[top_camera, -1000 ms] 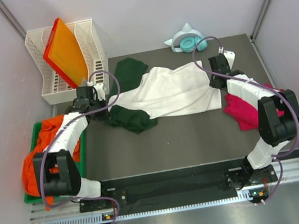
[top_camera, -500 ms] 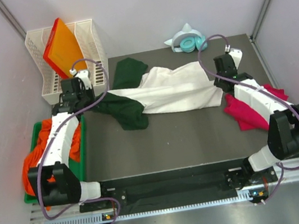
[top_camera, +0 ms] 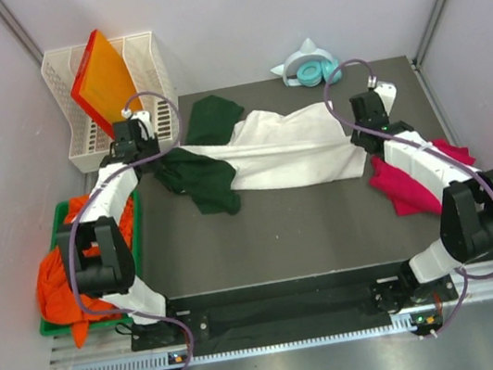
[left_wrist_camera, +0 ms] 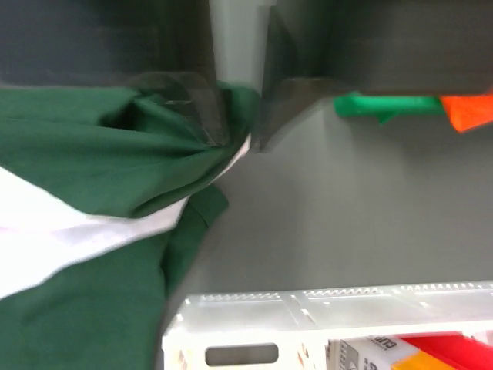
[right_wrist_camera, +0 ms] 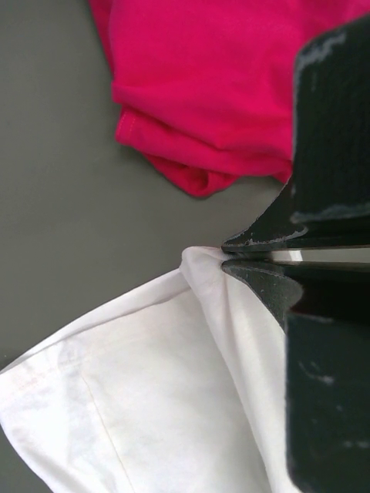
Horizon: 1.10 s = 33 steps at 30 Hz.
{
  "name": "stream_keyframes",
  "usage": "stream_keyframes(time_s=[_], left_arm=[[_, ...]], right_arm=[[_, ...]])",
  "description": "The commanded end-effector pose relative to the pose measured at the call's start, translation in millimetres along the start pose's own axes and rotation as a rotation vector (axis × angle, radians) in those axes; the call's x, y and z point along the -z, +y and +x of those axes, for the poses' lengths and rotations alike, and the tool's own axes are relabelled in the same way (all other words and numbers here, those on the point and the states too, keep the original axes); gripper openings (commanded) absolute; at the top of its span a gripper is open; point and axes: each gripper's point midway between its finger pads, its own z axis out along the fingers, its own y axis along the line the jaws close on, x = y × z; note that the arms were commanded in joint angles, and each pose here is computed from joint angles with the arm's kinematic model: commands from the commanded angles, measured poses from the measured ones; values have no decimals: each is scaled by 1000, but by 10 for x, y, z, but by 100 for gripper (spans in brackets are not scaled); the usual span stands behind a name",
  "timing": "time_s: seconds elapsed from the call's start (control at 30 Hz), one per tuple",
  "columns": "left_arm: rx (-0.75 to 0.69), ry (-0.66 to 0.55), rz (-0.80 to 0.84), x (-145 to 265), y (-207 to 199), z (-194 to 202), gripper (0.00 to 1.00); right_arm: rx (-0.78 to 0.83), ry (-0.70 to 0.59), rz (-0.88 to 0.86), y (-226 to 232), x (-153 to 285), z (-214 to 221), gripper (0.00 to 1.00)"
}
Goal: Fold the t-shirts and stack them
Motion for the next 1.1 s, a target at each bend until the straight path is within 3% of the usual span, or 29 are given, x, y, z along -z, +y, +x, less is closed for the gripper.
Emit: stream_keyframes(time_s=[0.0, 0.03, 0.17, 0.47, 1.07], left_arm=[[2, -167, -36, 147, 103, -597, 48], [0, -165, -21, 194, 76, -584, 63], [-22, -123, 175, 440, -259, -347, 77], [-85, 183, 365, 432, -914, 773, 69], [-40, 423, 272, -86, -928, 1417, 66]], right_arm=[[17, -16, 22, -30, -43, -17, 0], [19, -17, 22, -26, -46, -15, 0], [22, -19, 22, -25, -55, -25, 0], [19, -3, 22, -2, -121, 47, 0], [30, 0, 33, 33, -127, 57, 0]])
